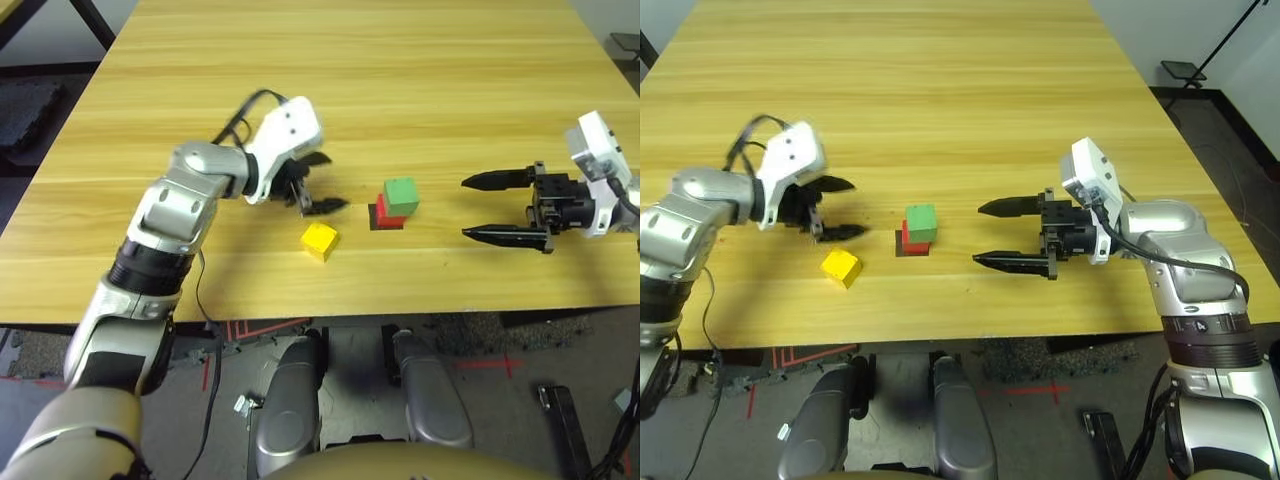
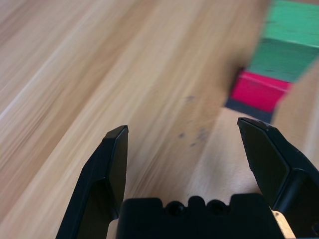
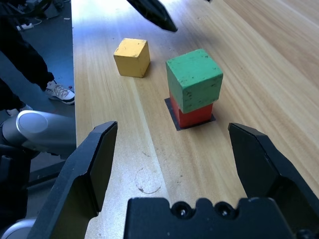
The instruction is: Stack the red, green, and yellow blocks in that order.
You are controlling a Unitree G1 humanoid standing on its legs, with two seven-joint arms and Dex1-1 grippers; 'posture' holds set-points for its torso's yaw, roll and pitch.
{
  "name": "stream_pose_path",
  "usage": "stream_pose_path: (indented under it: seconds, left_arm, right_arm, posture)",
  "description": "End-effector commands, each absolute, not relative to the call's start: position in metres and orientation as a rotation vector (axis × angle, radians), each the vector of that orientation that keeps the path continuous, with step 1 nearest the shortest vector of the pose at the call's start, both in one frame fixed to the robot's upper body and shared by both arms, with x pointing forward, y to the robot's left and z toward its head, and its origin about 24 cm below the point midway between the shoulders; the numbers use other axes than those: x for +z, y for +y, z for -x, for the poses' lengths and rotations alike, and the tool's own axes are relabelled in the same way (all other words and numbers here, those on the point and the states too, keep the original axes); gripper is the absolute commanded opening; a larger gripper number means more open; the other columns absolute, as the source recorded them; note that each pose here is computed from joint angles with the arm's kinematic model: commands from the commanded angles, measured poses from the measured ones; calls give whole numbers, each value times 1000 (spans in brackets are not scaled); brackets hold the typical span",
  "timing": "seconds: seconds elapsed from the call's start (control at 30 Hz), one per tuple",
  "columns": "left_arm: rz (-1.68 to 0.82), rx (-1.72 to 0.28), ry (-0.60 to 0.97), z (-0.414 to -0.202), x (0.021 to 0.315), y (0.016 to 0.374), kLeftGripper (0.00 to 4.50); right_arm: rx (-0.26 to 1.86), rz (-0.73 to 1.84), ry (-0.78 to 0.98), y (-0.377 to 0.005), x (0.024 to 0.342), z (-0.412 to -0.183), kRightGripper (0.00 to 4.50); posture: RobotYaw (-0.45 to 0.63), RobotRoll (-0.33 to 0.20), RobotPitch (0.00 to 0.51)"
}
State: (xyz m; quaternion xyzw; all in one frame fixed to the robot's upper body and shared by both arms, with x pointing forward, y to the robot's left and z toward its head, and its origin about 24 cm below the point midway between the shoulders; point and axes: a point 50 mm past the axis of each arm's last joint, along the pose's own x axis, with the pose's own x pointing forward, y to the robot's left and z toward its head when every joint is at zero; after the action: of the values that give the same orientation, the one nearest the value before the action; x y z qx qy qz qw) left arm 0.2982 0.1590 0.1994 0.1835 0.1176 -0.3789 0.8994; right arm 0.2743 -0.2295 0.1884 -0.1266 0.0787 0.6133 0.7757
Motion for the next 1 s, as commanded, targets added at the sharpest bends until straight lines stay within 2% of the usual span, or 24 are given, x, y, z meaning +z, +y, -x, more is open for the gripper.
stream_pose_path:
  seconds: [0.03, 0.17, 0.37, 0.57, 0.9, 1.0]
  left_arm:
    - [-311, -639, 228, -285, 209, 165, 4482]
    - [-249, -555, 226, -268, 207, 165, 4482]
    - [-278, -681, 290, -236, 182, 153, 4482]
    - [-326, -717, 326, -239, 181, 154, 4482]
    - [-303, -739, 574, -232, 167, 157, 4482]
    - [-322, -730, 583, -235, 166, 156, 4482]
  right_arm:
    - [1332, 272, 170, -230, 186, -272, 4500]
    - [1336, 265, 164, -227, 185, -277, 4500]
    - [1347, 254, 155, -222, 183, -282, 4500]
    - [1349, 252, 154, -221, 182, -285, 4500]
    - [1346, 245, 157, -221, 180, -284, 4500]
    - [1344, 245, 157, -221, 180, -284, 4500]
  posture:
    - [210, 118, 212]
    - [228, 126, 212]
    - [257, 130, 216]
    - [261, 131, 215]
    - [252, 132, 234]
    - [247, 131, 236]
